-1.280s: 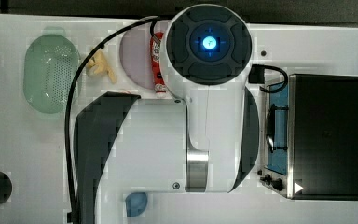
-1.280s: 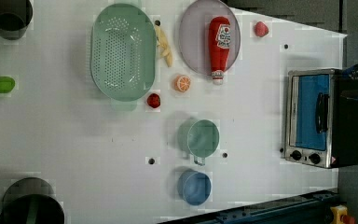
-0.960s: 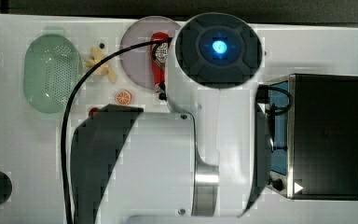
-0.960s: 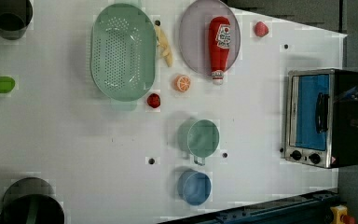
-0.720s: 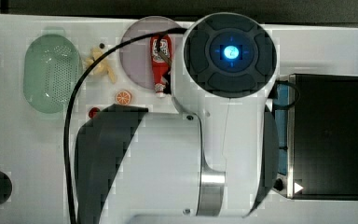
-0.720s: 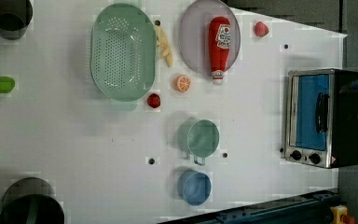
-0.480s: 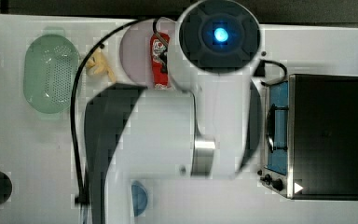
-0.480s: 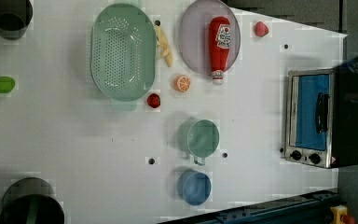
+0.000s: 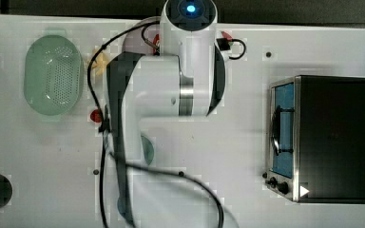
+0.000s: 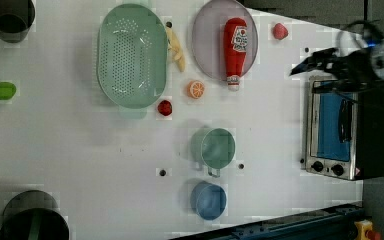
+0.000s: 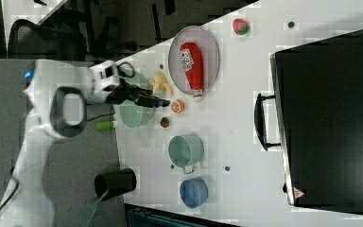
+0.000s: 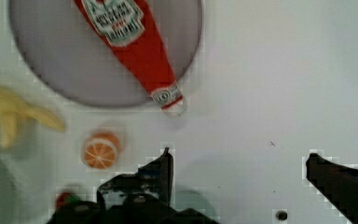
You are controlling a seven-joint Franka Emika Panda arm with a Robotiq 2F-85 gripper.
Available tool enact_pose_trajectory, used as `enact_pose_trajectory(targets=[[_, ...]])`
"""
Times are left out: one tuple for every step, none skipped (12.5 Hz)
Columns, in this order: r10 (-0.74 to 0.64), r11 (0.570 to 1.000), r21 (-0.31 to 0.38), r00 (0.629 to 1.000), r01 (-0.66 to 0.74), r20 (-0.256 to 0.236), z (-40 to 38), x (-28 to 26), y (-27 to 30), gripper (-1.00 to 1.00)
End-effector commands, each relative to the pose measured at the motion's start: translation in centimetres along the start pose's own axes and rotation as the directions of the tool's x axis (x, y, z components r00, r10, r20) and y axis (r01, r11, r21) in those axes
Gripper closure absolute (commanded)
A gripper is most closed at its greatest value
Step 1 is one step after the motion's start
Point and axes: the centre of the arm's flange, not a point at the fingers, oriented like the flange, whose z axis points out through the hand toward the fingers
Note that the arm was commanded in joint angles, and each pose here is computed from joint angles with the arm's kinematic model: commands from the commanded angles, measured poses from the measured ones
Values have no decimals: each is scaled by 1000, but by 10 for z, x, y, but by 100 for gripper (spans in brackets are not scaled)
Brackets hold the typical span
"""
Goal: Pick ketchup from plate and place it on table.
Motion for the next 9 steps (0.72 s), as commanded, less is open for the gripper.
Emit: enact_pose_trajectory(targets=[[-199, 980, 11, 978, 200, -54, -3, 15, -26, -100], [-242, 970, -7, 969, 242, -55, 8, 22, -33, -100], [-286, 958, -26, 957, 285, -57, 19, 29, -42, -100], [-324, 946, -43, 944, 322, -59, 31, 35, -50, -100], [-344, 939, -50, 936, 341, -75, 42, 41, -59, -100], [-356, 934, -51, 930, 353, -93, 53, 47, -69, -100], [-366, 931, -48, 925, 363, -104, 66, 51, -77, -100], [-378, 926, -55, 919, 374, -113, 81, 55, -84, -100], [-392, 920, -72, 913, 386, -115, 97, 58, -87, -100]])
